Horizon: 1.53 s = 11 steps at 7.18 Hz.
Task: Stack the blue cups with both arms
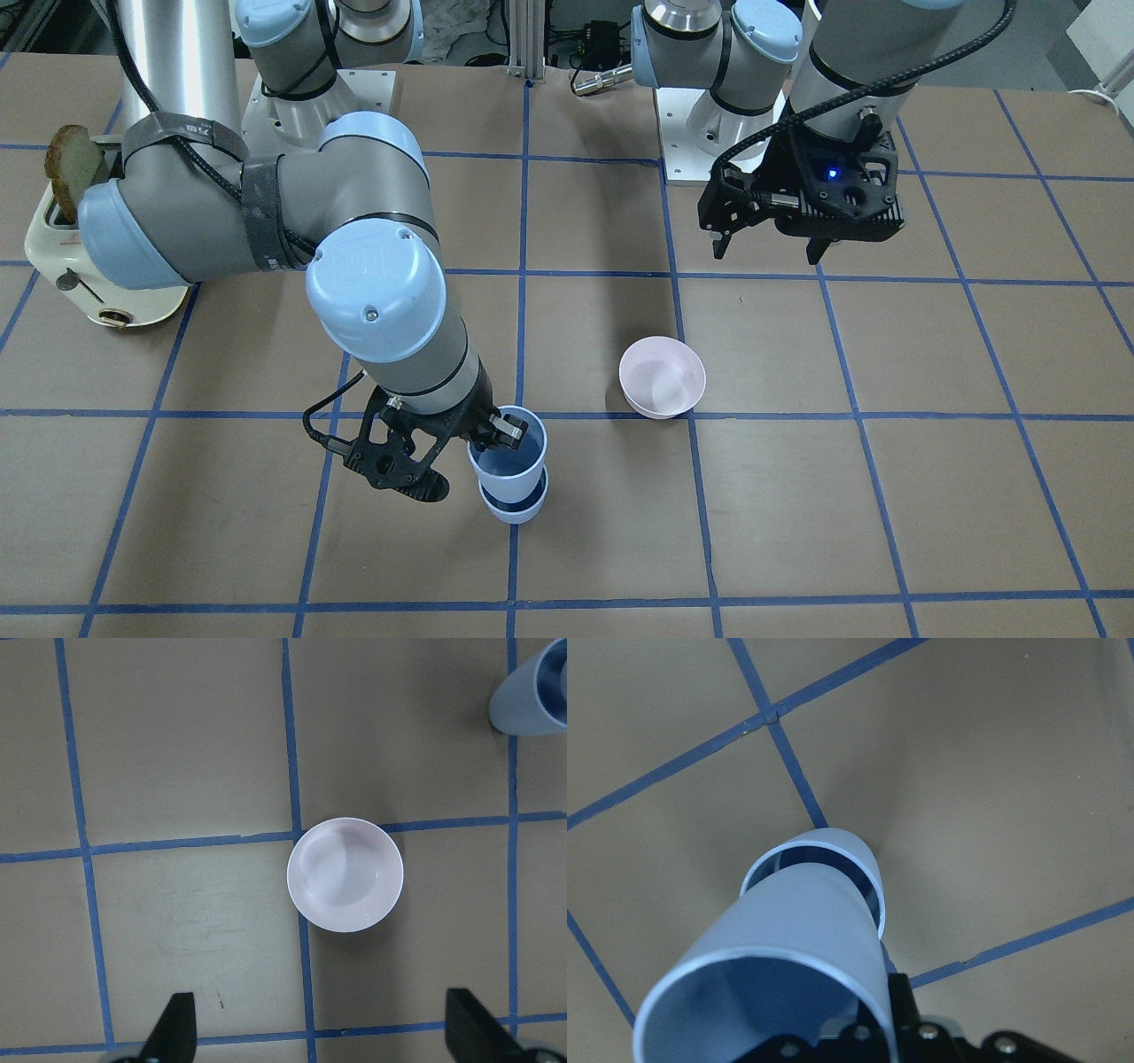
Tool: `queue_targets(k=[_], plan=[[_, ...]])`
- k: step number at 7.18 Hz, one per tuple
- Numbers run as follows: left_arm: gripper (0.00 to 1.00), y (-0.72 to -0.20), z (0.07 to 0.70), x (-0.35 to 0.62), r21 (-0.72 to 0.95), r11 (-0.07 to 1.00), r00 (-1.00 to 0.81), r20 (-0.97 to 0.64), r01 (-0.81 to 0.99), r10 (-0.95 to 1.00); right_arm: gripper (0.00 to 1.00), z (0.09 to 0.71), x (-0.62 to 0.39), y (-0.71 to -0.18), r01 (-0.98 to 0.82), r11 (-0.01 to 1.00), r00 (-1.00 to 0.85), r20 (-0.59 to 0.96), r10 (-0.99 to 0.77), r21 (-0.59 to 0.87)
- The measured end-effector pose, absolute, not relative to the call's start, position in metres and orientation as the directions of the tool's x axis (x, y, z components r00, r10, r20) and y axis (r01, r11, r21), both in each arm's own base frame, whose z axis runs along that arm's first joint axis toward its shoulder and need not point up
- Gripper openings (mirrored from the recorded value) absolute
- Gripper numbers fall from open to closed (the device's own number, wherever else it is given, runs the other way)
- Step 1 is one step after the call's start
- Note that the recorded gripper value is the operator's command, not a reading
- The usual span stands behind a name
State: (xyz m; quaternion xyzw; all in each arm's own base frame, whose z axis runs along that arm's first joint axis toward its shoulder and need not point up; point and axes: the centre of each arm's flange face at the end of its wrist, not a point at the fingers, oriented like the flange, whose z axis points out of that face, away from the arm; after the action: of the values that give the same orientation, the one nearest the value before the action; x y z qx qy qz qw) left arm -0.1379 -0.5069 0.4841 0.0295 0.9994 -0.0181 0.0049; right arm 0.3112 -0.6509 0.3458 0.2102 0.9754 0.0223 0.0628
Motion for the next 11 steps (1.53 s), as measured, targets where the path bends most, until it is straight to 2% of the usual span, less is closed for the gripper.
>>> queue_targets(k=[1, 2, 5, 7, 9, 11], plan=[[1.00, -0.507, 0.485, -0.138, -0.037, 0.998, -0.998, -0.011, 0.060, 0.060, 0.94, 0.343, 0.311, -0.652, 0.407, 0.910, -0.904, -0.111, 0.413, 0.072], [1.00, -0.506, 0.485, -0.138, -0.038, 0.997, -0.998, -0.009, 0.060, 0.060, 1.00, 0.342, 0.311, -0.652, 0.408, 0.910, -0.904, -0.108, 0.414, 0.071], [1.00, -0.506, 0.485, -0.139, -0.038, 0.997, -0.998, -0.004, 0.060, 0.060, 1.00, 0.350, 0.304, -0.654, 0.411, 0.910, -0.904, -0.107, 0.415, 0.056], [1.00, -0.505, 0.486, -0.138, -0.040, 0.997, -0.998, -0.005, 0.059, 0.059, 1.00, 0.389, 0.267, -0.658, 0.406, 0.914, -0.908, -0.115, 0.403, -0.001], [1.00, -0.505, 0.487, -0.138, -0.041, 0.997, -0.998, -0.005, 0.060, 0.060, 1.00, 0.413, 0.217, -0.654, 0.299, 0.954, -0.951, -0.094, 0.295, -0.031], [1.00, -0.504, 0.487, -0.138, -0.042, 0.997, -0.998, -0.006, 0.060, 0.060, 1.00, 0.435, 0.170, -0.625, 0.164, 0.986, -0.985, -0.068, 0.161, -0.036]])
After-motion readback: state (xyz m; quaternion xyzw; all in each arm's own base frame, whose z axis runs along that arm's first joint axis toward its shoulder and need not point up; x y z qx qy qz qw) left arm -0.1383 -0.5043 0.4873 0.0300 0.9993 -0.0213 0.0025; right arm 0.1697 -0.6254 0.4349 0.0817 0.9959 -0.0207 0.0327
